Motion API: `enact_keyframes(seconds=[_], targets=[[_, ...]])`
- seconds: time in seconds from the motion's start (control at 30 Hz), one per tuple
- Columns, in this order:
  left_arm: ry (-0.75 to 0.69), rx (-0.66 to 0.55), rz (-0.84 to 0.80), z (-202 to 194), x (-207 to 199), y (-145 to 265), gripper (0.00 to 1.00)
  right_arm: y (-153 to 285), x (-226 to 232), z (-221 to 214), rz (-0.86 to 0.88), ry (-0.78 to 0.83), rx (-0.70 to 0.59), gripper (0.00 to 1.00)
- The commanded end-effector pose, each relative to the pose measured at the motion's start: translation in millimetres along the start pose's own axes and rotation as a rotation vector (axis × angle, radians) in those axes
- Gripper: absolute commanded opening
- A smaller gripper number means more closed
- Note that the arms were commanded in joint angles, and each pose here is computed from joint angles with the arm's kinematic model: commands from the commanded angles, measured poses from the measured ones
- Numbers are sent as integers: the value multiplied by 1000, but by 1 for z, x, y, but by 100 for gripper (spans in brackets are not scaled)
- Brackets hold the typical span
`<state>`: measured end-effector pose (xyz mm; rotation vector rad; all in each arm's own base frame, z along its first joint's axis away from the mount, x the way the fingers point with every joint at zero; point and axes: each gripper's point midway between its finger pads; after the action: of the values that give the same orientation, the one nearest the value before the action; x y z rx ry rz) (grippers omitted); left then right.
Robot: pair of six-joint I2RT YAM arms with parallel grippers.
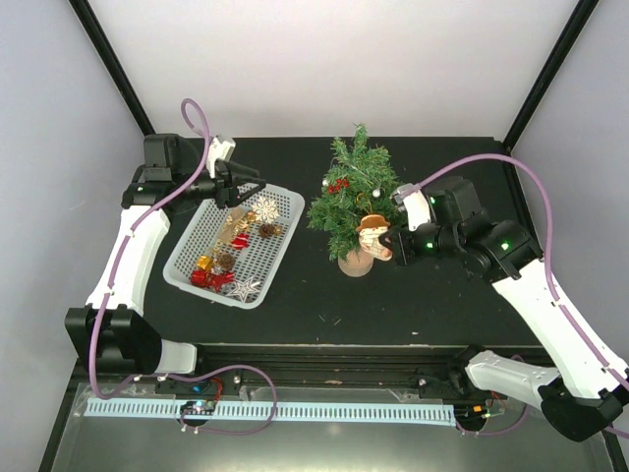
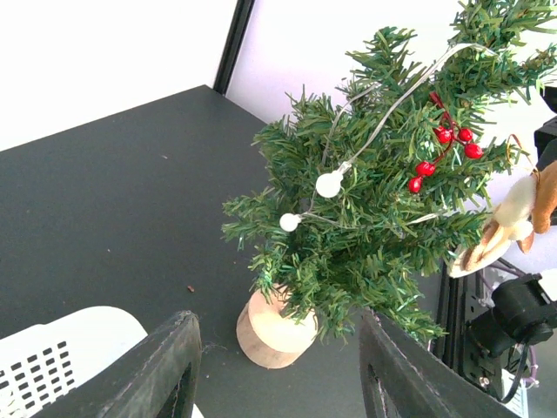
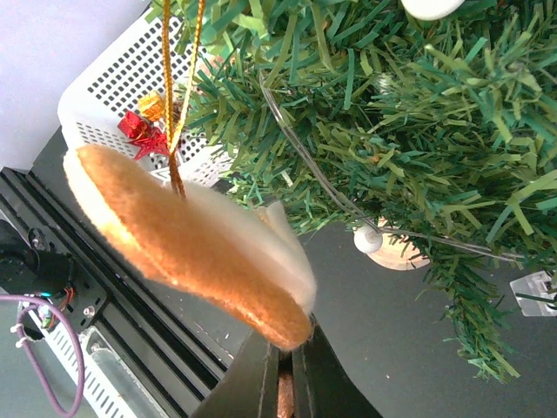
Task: Decorate the small christmas tree
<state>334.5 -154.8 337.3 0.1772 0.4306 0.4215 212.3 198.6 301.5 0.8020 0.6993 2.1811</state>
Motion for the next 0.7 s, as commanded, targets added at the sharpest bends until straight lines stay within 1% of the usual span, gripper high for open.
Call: enact_keyframes(seconds=[0.0, 0.13, 0.47, 0.67], targets=[[-4, -21, -22, 3, -1, 3, 51, 5, 5, 3, 31, -8, -23, 1], [2, -25, -24, 3, -1, 4, 52, 5, 10, 5, 61, -26, -17, 1], [10, -36, -32, 3, 1, 5, 52, 11, 30, 3, 158, -133, 52, 1], [15, -36, -38, 2, 1, 5, 52, 9, 20, 3, 155, -179, 47, 1]])
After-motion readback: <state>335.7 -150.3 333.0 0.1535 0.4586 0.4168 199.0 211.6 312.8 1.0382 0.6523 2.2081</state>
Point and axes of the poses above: each gripper's point midway between its finger pads, its own y axis back along the fingers, its own x axis along the line the jaws close on, z = x × y
